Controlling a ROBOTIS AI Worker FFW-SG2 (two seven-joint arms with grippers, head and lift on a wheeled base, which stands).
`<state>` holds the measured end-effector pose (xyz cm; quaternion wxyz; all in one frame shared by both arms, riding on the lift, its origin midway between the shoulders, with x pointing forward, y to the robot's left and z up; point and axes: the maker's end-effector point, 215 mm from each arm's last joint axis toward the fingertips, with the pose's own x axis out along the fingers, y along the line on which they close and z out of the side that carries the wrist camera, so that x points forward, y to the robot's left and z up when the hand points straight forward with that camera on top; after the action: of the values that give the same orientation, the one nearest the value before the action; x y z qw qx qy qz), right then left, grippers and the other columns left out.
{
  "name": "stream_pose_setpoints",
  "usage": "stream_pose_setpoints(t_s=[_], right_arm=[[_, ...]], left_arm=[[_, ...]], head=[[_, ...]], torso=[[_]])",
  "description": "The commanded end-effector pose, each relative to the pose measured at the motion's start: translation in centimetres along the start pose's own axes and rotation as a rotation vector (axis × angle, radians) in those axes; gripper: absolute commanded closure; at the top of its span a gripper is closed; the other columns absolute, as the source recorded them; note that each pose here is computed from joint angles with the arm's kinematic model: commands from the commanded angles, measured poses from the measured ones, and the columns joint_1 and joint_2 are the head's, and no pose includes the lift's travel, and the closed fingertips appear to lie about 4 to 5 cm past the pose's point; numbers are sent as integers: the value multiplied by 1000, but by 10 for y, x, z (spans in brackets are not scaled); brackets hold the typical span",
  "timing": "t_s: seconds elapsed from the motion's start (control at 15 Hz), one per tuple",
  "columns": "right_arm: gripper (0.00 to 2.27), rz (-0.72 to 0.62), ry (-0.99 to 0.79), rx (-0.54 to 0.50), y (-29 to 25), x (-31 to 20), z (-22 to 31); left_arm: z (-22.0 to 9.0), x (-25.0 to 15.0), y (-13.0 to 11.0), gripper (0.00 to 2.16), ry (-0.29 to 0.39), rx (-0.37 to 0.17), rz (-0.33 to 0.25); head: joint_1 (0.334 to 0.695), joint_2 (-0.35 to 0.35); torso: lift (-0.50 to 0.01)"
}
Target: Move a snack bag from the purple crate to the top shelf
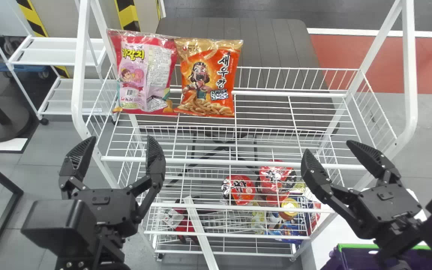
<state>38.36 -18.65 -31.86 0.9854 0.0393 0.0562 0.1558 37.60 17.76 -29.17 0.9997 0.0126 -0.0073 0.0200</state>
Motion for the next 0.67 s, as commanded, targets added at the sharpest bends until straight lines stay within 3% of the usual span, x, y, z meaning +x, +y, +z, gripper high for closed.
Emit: stream_pose_setpoints(t_s=[0.0, 0.6], right_arm=[[147, 0, 0, 0, 0, 0, 0], [147, 5, -4, 15, 1, 1, 1]], left_arm=[[1, 1, 0, 124, -2, -1, 0], [0, 1, 2, 113, -2, 0, 4]], head=[[695, -13], [695, -12]], torso=[[0], [0]])
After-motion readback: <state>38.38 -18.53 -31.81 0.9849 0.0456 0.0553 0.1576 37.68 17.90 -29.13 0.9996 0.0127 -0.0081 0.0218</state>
